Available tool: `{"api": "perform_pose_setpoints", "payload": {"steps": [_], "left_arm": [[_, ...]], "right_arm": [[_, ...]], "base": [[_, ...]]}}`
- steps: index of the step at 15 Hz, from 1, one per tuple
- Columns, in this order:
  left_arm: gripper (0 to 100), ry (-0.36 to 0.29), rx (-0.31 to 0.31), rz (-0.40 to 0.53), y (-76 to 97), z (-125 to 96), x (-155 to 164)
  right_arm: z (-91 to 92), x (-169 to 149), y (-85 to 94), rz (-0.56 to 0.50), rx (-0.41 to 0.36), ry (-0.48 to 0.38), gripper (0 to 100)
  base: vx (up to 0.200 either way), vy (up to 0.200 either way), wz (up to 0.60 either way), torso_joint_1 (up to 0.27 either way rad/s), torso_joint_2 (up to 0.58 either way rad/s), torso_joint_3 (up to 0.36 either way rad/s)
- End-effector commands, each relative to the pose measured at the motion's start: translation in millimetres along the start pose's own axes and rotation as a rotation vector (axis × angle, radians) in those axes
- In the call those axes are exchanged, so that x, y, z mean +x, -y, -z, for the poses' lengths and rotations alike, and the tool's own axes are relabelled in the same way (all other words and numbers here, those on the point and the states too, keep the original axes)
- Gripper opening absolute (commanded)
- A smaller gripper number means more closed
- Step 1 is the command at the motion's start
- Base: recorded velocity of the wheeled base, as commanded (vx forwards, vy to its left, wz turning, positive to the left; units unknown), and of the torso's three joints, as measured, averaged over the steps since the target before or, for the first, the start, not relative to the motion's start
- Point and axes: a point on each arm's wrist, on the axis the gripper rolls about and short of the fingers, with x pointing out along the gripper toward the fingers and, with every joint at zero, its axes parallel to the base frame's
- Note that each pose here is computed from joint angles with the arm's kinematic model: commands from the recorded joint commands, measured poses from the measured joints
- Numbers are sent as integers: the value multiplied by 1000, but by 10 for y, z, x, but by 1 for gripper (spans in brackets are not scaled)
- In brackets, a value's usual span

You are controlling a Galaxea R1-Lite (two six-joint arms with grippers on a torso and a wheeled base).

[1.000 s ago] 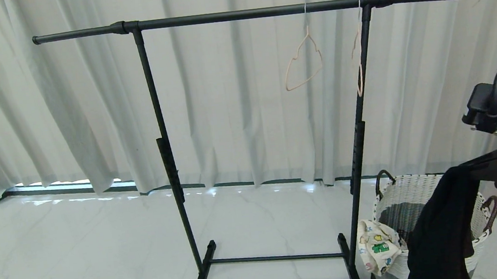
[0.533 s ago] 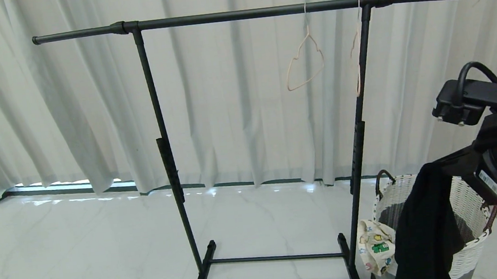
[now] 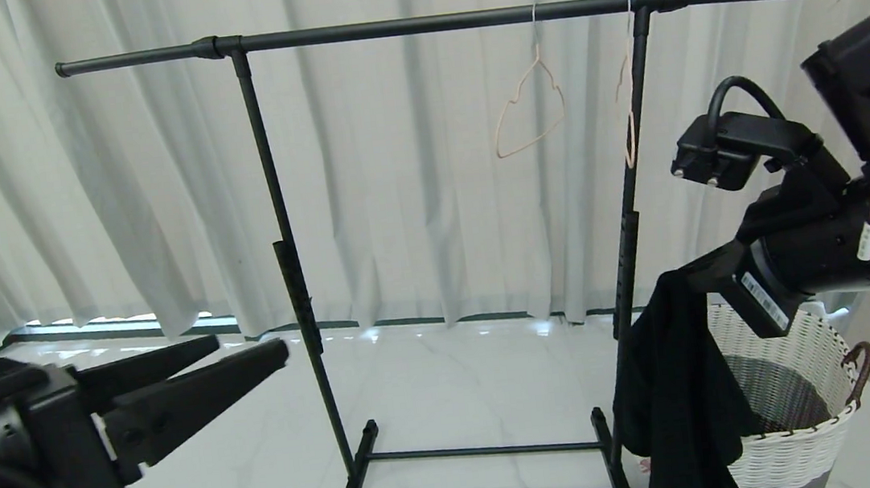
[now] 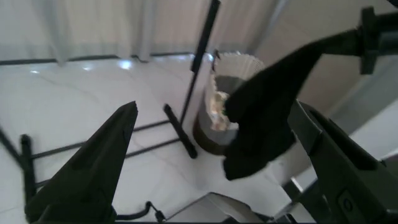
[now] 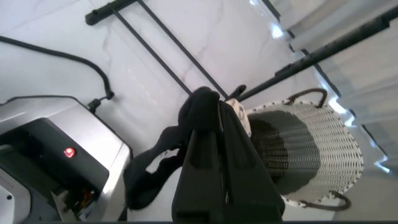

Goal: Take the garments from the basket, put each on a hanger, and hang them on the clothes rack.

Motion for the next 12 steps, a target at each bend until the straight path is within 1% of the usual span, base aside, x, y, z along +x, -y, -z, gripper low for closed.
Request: {"api": "perform_pose_setpoints", "payload": {"steps": [1,2,4,5,6,7,8,10,12], "left_arm": [[100,-160,1,59,50,92,528],[100,-215,12,90,115,175,638],[100,-301,50,132,327,336,847],[100,-327,63,126,407,393,943],[100,-354,63,104,534,464,1109],[100,-365,37,91,634,500,1242],[100,-381,12,89,697,526,1377],[100,-399,4,83,739,577,1632],[100,-376,5,114,836,550,1783]], "right_arm": [[-69,162,-26,-16,-5,-21,0],[-80,210,-36,-23,0,-29,0],[-134,258,-92,-46,7,-24,0],[-161,257,-118,-55,13,-16,0],[-203,250,-167,-70,27,-4,0],[-226,233,-205,-82,35,6,0],[-235,219,-241,-92,37,11,0],[-254,171,-308,-112,33,25,0],[-262,143,-349,-124,35,31,0]], "base": [[0,0,0,0,0,0],[0,0,0,0,0,0],[0,0,0,0,0,0],[0,0,0,0,0,0],[0,0,0,0,0,0],[0,0,0,0,0,0],[0,0,0,0,0,0],[0,0,0,0,0,0],[0,0,0,0,0,0]]}}
